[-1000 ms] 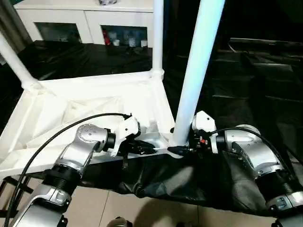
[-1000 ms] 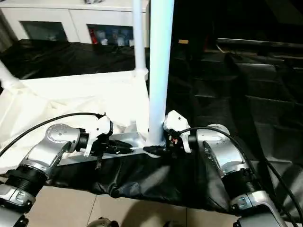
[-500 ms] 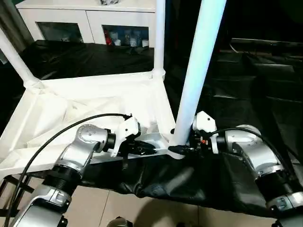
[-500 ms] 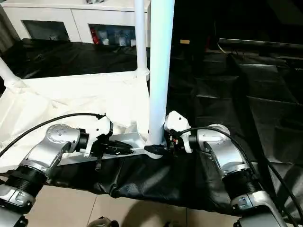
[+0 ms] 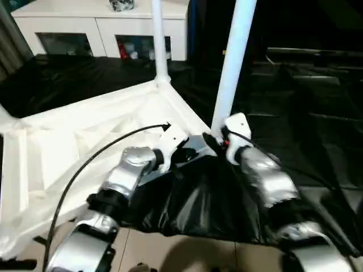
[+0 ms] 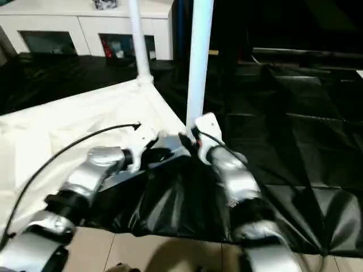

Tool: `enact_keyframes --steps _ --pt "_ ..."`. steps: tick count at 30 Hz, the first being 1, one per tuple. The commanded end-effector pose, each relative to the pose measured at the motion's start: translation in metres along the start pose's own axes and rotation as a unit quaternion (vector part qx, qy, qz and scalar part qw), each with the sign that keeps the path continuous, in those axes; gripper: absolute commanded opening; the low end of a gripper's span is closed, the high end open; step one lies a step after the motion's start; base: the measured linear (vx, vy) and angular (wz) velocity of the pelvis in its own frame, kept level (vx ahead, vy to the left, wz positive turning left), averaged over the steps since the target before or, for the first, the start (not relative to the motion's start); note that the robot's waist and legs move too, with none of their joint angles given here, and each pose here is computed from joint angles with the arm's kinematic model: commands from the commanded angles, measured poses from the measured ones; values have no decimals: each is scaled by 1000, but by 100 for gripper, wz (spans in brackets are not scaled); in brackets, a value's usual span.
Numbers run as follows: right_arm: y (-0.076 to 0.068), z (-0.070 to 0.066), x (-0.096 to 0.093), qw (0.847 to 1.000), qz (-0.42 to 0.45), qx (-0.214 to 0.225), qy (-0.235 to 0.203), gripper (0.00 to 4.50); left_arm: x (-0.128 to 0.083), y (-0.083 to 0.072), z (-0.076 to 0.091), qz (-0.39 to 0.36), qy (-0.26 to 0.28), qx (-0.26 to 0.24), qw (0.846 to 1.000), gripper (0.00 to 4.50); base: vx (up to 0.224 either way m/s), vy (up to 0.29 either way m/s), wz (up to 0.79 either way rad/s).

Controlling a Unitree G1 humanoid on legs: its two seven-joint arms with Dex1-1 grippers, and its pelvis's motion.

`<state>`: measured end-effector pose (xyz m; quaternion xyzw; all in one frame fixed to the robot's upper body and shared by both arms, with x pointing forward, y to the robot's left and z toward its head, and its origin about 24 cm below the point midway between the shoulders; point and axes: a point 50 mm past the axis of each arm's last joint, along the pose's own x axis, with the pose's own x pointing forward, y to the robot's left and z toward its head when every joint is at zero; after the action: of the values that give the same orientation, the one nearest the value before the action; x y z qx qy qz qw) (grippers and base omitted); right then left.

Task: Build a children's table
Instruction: Rotate leg to tighten

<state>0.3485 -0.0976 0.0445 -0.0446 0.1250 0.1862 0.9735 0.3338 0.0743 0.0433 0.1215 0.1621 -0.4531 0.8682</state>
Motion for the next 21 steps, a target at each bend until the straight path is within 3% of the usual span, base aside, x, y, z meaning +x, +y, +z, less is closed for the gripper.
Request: enact_keyframes --steps 1,5,11,13,15,19,21 --pt "46 -2 8 997 76 14 6 313 18 -17 22 -23 -34 15 999 0 0 0 0" --pt "42 3 8 997 74 2 -11 347 15 -16 20 -36 -38 15 999 0 0 0 0" --pt "18 1 1 996 73 -43 -21 397 0 -7 14 -52 -44 22 997 0 0 0 0" --pt "4 -3 -6 991 108 -72 -14 397 -11 -2 13 -70 -56 38 995 0 0 0 0" --pt "4 -3 -6 991 108 -72 -14 397 -11 -2 13 -70 -56 38 995 0 0 0 0" --pt "-4 -5 -17 977 194 -90 -11 397 -25 1 9 -107 -54 49 992 0 0 0 0" --pt "-5 -5 -32 953 283 -105 -11 397 -35 4 6 -133 -51 52 988 0 0 0 0"
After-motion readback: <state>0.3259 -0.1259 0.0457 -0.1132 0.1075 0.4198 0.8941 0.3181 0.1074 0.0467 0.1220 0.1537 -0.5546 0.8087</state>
